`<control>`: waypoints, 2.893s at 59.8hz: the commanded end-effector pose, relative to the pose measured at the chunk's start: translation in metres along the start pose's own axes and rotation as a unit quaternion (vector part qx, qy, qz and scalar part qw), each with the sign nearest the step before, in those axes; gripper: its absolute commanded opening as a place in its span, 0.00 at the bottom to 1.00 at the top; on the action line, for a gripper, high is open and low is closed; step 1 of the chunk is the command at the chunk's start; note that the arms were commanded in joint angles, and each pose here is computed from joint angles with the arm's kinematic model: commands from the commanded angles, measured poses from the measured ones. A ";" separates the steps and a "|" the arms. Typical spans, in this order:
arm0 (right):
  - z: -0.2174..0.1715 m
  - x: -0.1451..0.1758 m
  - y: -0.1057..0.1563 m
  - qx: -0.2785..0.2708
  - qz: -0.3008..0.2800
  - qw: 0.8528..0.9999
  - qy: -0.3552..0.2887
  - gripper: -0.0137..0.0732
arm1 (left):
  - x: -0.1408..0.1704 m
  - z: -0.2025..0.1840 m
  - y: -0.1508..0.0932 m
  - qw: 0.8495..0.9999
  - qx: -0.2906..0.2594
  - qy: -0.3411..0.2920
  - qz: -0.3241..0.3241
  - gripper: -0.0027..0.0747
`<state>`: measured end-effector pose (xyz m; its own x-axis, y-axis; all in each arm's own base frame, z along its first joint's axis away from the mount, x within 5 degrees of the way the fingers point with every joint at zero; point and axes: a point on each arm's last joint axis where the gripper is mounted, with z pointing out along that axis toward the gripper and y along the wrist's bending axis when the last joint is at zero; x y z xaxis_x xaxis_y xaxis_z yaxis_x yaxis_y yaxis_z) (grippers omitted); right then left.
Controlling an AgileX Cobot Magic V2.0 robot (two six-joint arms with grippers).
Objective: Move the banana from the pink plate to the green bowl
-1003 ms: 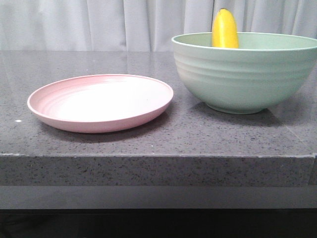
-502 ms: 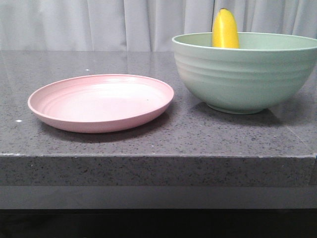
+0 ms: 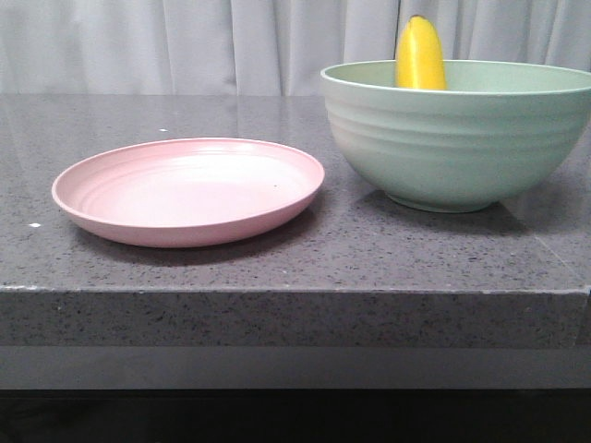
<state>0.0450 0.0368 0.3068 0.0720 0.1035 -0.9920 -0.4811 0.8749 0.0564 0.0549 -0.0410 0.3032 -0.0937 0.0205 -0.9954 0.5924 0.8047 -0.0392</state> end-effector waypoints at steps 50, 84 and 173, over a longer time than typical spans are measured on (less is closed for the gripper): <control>0.000 -0.008 -0.002 0.015 0.006 1.000 -0.019 0.08 | 0.103 -0.014 0.035 0.952 -0.296 -0.058 -0.061 0.01; 0.000 -0.008 -0.002 0.015 0.006 1.000 -0.018 0.08 | 0.102 -0.014 0.036 0.950 -0.301 -0.063 -0.059 0.01; 0.000 0.046 -0.036 0.172 0.011 0.985 0.001 0.08 | 0.102 -0.014 0.036 0.950 -0.301 -0.063 -0.059 0.01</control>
<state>0.0655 0.0122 0.2544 -0.0328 0.1216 -0.9920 -0.1762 0.9763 0.1255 0.0558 -0.0022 0.1926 -0.1188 -0.1086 -0.9870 0.0132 0.9937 -0.1110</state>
